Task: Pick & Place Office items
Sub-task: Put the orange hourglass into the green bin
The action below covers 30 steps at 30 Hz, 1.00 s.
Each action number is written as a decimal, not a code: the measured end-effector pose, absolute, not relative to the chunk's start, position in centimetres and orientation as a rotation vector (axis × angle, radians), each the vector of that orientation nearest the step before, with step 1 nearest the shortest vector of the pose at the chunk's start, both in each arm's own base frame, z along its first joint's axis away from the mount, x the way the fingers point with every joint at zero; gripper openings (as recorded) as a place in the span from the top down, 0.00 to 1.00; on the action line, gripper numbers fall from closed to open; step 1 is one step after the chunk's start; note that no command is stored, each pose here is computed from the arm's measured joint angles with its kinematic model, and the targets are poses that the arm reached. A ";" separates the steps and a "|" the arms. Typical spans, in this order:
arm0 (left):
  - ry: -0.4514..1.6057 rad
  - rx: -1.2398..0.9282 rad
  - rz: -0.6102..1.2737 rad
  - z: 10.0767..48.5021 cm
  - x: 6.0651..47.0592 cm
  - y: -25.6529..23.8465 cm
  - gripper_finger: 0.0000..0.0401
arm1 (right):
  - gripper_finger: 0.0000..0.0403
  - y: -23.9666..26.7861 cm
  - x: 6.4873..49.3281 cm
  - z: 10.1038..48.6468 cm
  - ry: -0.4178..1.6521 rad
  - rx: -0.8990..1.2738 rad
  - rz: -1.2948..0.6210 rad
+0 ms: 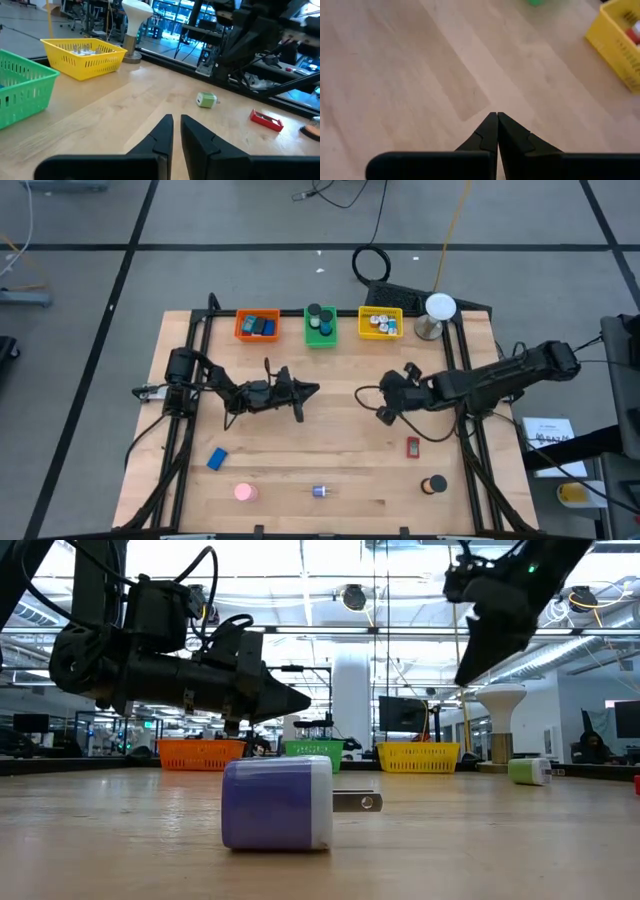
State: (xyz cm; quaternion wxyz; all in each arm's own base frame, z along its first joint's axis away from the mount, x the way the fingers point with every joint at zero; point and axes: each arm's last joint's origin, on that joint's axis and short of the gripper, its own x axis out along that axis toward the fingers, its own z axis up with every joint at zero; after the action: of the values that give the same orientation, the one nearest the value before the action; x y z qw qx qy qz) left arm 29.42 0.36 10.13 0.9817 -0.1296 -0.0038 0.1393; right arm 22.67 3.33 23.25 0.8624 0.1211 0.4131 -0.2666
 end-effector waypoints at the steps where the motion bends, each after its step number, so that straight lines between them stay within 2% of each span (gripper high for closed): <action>1: -0.008 -0.260 0.280 10.1 29.4 0.4 0.91 | 1.00 3.6 22.7 23.5 0.878 0.266 -0.566; 11: -0.007 -0.259 0.280 10.1 29.4 0.4 0.91 | 1.00 6.3 22.7 25.3 1.056 0.309 -0.684; 19: -0.007 -0.259 0.280 10.1 29.4 0.4 0.91 | 1.00 10.2 23.4 27.3 1.286 0.417 -0.752; 24: -0.007 -0.260 0.280 10.1 29.4 0.4 0.91 | 1.00 13.3 23.1 28.3 1.416 0.557 -0.789; 30: -0.007 -0.262 0.280 10.1 29.4 0.4 0.91 | 0.97 16.6 21.2 29.9 1.425 0.784 -0.823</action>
State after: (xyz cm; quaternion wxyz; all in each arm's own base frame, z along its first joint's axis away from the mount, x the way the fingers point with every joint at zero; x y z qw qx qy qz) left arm 29.42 0.36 10.13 0.9817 -0.1300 -0.0036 0.1392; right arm 21.20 16.64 29.95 0.6126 0.3399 0.6178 -0.3570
